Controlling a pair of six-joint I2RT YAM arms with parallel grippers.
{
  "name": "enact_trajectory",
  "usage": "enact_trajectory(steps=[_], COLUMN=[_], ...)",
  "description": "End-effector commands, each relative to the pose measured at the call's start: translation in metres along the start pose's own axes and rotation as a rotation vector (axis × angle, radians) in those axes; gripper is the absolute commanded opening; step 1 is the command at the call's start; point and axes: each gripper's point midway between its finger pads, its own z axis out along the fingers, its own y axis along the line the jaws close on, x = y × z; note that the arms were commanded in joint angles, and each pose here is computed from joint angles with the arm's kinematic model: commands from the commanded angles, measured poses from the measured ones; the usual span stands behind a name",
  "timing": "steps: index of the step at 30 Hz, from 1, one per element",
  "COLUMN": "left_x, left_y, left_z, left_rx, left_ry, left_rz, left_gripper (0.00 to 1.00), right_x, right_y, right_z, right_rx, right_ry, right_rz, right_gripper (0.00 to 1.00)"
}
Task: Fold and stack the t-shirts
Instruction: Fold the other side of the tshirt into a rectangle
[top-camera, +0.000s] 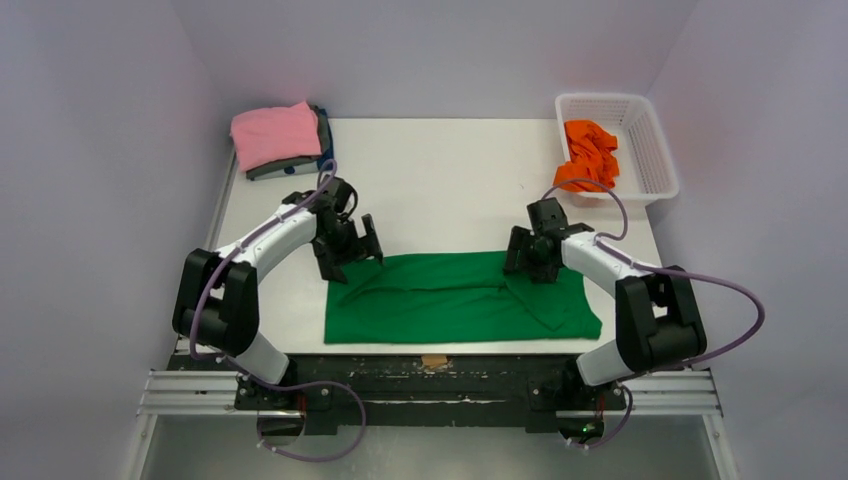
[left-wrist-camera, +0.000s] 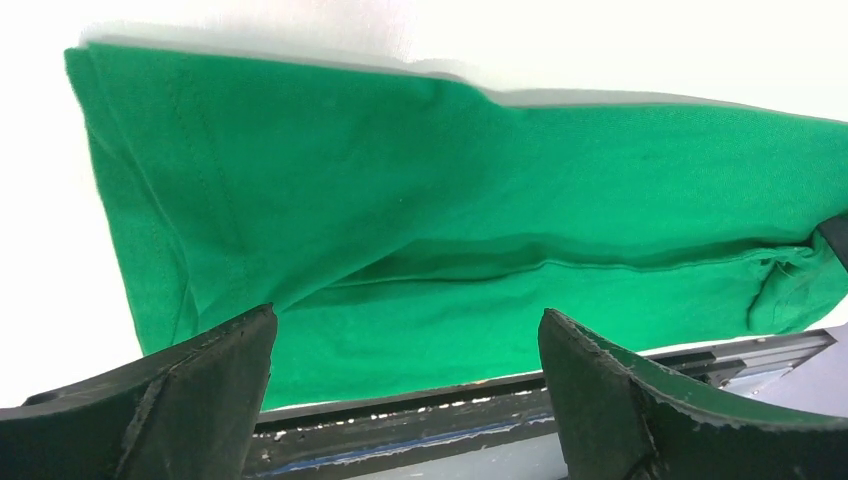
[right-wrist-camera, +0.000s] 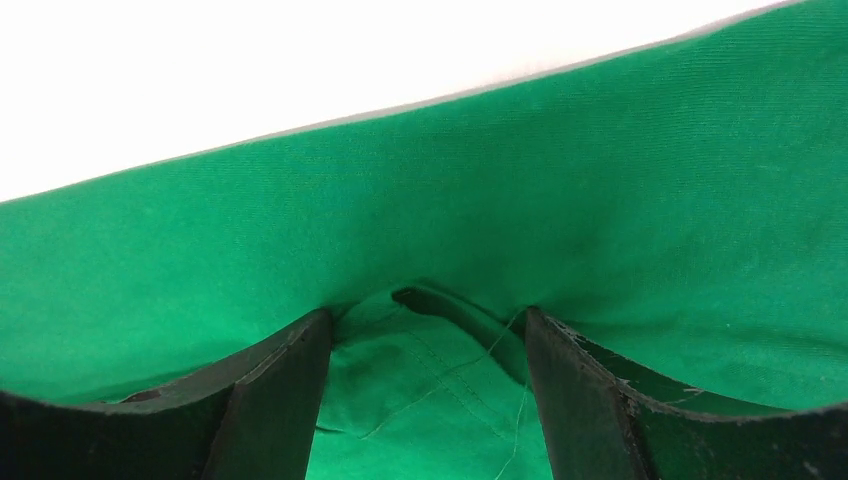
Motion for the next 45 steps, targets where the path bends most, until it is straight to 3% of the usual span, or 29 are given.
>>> enact_trajectory(steps=[1,9,20,25,29,32,37,42,45], left_x=[-0.004,-0.016,-0.023,-0.022,-0.021,-0.021,-0.02,-0.017,-0.016], left_y=[-0.004,-0.005,-0.012,-0.006,-0.006,-0.009,-0.017,-0.021,-0.019], left_z=[0.002,-0.002,-0.008,-0.014,-0.016,-0.017,-0.022,-0.023,-0.024], left_rx=[0.009,-0.027,-0.023,-0.045,-0.043,-0.027,0.016,0.036,0.029], left_ry=[-0.007,-0.032,-0.05,-0.068,-0.073,-0.073,-0.071,-0.061,-0.058], left_rz=[0.041,0.043,0.035,0.031,0.033,0.035,0.045,0.057,0.059], left_gripper=[1.0,1.0,1.0,1.0,1.0,1.0,1.0,1.0,1.0], right_x=[0.013,0.051,0.115,0.158,0.142,0.108,0.072,0.055,0.074], right_y=[0.022,0.03,0.048,0.075,0.09,0.084,0.067,0.091,0.113], right_z=[0.002,-0.037,-0.044,-0.094,-0.137,-0.134,-0.109,-0.081,-0.06], right_rx=[-0.143,-0.212,-0.243,-0.343,-0.453,-0.36,-0.208,-0.297,-0.337], right_ry=[0.027,0.071,0.215,0.307,0.229,0.082,-0.012,-0.043,0.056], right_rz=[-0.033,-0.038,-0.132,-0.217,-0.257,-0.238,-0.17,-0.169,-0.26], right_gripper=[0.69,0.7,0.73,0.74,0.77,0.81,0.83,0.83,0.83])
